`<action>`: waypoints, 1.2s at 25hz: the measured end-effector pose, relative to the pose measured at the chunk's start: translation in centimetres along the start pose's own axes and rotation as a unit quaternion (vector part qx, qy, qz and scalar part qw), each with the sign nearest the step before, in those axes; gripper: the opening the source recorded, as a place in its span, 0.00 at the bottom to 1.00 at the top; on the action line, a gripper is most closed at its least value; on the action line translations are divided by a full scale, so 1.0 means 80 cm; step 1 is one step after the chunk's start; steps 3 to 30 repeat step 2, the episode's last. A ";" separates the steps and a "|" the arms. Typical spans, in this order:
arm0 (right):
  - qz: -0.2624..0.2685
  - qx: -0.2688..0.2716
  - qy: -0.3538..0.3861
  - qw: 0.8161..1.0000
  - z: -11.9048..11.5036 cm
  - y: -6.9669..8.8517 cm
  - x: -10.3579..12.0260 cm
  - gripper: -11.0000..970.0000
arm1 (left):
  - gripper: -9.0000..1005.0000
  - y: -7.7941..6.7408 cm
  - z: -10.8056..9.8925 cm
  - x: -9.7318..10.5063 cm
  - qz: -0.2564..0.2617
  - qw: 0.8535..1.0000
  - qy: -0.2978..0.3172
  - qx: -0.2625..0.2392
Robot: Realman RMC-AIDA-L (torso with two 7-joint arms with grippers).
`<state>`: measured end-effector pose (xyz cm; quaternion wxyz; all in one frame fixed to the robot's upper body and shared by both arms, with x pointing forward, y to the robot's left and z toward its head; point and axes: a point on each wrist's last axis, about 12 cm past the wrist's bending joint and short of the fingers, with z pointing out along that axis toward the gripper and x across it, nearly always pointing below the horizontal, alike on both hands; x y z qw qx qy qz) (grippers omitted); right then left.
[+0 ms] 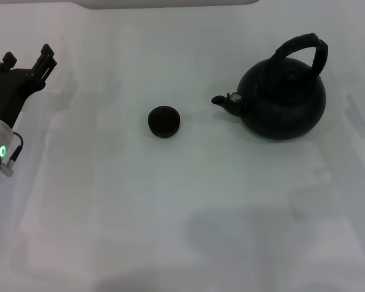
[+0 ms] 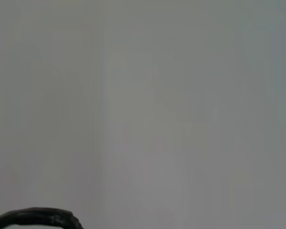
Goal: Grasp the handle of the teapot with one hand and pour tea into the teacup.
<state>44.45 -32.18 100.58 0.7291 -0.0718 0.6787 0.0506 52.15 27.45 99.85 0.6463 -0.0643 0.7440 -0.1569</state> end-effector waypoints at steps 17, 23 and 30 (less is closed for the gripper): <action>0.000 -0.001 -0.001 1.000 0.001 0.000 0.000 0.90 | 0.88 0.000 0.000 0.000 -0.001 1.000 0.001 0.000; 0.000 -0.001 -0.001 1.000 0.001 0.000 0.000 0.90 | 0.88 0.000 0.000 0.000 -0.001 1.000 0.001 0.000; 0.000 -0.001 -0.001 1.000 0.001 0.000 0.000 0.90 | 0.88 0.000 0.000 0.000 -0.001 1.000 0.001 0.000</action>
